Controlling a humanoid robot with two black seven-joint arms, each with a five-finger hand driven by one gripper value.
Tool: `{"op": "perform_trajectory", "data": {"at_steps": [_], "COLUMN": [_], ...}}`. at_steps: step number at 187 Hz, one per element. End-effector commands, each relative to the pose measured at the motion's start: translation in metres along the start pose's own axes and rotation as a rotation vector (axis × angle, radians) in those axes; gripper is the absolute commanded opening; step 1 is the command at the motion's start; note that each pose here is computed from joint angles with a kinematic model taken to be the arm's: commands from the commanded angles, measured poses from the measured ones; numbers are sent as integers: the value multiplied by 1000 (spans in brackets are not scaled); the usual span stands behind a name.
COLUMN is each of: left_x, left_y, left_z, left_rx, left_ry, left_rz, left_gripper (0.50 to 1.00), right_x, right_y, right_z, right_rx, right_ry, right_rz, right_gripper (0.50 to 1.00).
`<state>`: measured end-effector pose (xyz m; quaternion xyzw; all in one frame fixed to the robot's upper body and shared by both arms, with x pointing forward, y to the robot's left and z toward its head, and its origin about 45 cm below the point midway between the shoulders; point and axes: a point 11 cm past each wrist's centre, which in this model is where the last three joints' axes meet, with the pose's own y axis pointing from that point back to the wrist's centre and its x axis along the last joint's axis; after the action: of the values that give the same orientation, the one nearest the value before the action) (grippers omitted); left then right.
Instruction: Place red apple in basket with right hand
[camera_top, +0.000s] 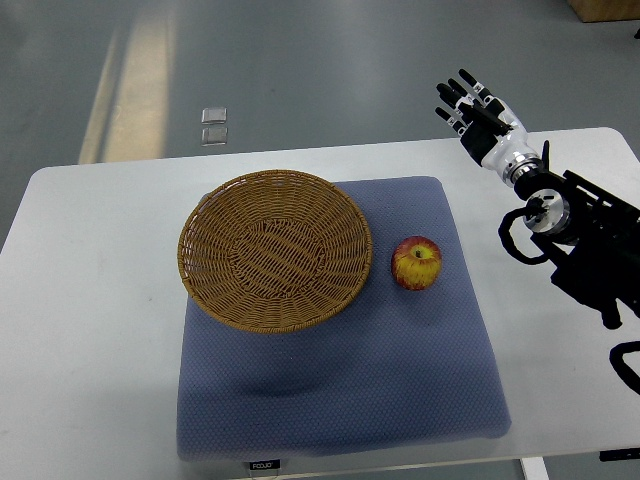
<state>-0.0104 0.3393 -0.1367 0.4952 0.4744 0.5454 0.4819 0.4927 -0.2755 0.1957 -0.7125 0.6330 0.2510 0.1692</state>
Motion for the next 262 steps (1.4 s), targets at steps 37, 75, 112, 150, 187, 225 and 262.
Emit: {"op": "perform_trajectory", "data": {"at_steps": [37,75,112,150,187,225,262], "left_x": [0,0,0,0,0,0,0], "left_y": [0,0,0,0,0,0,0], "left_z": [0,0,0,0,0,0,0], "left_rx": [0,0,0,0,0,0,0], "left_ry": [-1,-1,-1,-1,-1,1,-1], "left_rz": [0,0,0,0,0,0,0], "left_gripper": [1000,1000,1000,1000,1000,1000,1000], "right_x": [3,4,23,20,-18,-72,-100], "right_y": [1,-1,4,14,32,71,88], "right_z": [-6,-15,-52,-92,-132,-168,-165], "right_rx": [10,29,76,77,72,83,54], "right_ry": [-3,-6,43,190,445,697,841], "right_rz": [-3,6,14,-120,-403,-691,-812], "right_gripper": [924,924,924,924,924,924,924]}}
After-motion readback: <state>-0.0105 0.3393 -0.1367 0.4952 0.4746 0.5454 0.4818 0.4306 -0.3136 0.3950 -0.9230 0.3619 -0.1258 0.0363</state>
